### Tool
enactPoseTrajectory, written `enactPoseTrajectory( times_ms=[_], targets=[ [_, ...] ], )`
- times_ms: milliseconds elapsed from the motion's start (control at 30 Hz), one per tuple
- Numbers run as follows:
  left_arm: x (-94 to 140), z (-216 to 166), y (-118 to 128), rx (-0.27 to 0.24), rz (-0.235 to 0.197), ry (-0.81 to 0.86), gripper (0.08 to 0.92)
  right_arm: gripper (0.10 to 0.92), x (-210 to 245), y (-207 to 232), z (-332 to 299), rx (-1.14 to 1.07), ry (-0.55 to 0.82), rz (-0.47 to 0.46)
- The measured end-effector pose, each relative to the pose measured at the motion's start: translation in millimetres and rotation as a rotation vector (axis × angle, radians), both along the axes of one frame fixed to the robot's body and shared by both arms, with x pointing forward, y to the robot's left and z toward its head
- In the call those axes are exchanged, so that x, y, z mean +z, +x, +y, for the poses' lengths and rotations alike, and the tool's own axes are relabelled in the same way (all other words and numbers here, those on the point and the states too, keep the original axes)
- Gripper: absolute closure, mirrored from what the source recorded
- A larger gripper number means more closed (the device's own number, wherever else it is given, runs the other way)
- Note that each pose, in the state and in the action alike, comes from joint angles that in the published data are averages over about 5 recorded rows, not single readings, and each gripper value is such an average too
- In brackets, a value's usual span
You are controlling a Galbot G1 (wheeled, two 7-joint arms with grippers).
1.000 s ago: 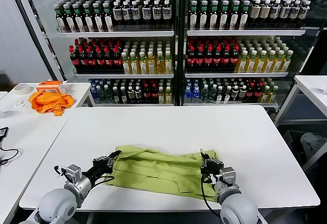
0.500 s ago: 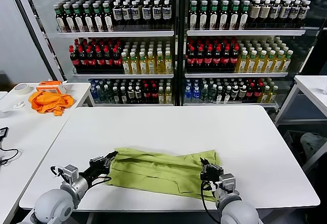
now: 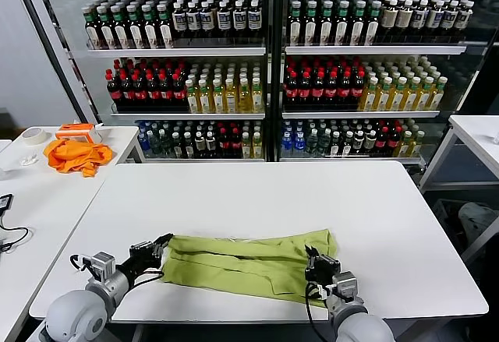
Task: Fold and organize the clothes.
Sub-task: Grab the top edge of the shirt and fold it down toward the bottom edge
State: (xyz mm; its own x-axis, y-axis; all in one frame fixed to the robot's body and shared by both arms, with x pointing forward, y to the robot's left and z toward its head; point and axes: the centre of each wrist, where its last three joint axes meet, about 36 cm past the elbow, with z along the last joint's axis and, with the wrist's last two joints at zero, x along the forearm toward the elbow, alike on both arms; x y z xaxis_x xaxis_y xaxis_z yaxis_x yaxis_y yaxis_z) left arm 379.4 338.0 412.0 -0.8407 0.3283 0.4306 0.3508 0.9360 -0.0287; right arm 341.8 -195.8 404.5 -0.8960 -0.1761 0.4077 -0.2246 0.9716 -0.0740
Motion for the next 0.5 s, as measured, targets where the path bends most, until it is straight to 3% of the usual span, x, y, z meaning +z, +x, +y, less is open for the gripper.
enactPoseTrajectory(
  times_ms=[100,200,500],
  targets=[
    [-2.0,-3.0,-0.2,0.001,0.006,0.007,0.913,0.904,0.9,-2.0,-0.8,0.001,-0.009,-0.002],
    [-1.9,-4.8,-0.8,0.005,0.01,0.018,0.872,0.842,3.1,-4.2,-2.8,0.002,-0.016,-0.006],
    [4.9,-20.7,-6.2,0.041,-0.011,-0.006,0.618,0.583,21.5,-13.3,-10.3,-0.003,-0.016,-0.042]
  ],
)
